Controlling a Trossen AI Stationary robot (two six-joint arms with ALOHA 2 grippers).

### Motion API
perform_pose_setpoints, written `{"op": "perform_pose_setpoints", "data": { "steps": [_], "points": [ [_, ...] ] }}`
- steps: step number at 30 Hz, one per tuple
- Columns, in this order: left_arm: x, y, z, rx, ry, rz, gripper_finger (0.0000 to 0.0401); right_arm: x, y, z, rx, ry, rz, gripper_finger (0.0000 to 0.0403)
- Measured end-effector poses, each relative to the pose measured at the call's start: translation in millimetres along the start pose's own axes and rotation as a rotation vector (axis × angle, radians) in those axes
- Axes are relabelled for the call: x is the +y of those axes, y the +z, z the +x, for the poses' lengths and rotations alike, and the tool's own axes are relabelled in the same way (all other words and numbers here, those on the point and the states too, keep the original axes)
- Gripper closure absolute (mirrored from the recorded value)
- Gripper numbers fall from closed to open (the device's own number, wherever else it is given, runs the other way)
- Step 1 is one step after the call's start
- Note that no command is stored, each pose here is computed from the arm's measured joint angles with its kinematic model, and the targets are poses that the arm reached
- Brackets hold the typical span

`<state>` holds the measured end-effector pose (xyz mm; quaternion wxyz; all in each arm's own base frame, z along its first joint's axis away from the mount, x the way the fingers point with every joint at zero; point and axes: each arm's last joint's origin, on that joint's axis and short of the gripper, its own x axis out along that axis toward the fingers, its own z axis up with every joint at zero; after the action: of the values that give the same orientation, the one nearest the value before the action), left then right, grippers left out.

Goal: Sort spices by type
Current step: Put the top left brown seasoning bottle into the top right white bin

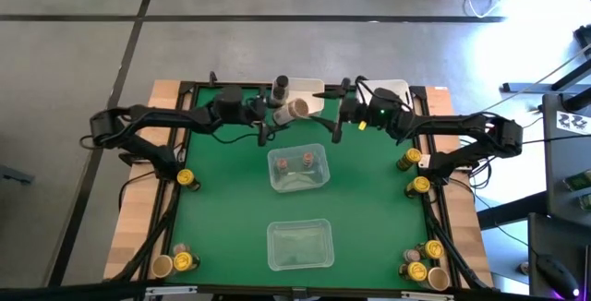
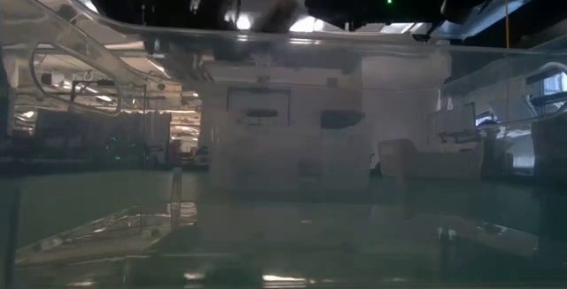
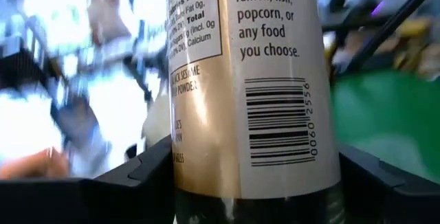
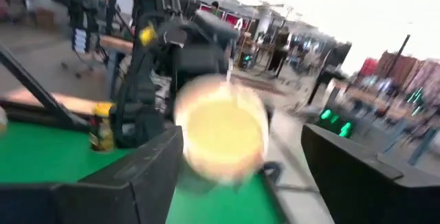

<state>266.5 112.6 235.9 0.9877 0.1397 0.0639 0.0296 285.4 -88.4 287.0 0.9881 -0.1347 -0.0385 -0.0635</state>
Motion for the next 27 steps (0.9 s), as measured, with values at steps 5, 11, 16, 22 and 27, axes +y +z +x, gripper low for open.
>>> {"op": "perform_pose_setpoints", "data": {
  "steps": [5,11,16,22,27],
  "points": [
    [-2,12,1,-0.118,-0.071,0.031,0.0138,0,2,0,-0.019,-0.002,0.159,0.0107],
    [-6,7,2,-0.065,-0.093,-0.038,0.0138,3,2,1,-0.015,-0.025,0.298,0.0105],
    [-6,3,1,-0.033,-0.096,-0.091,0.0138,23,5,11,-0.022,0.039,0.242,0.0059],
    [-10,5,3,-0.037,-0.109,-0.107,0.0139,42,5,23,0.014,-0.083,0.202,0.0019],
    [-18,10,5,-0.068,-0.128,-0.095,0.0139,44,1,34,0.021,-0.080,0.207,0.0056]
  ]
}}
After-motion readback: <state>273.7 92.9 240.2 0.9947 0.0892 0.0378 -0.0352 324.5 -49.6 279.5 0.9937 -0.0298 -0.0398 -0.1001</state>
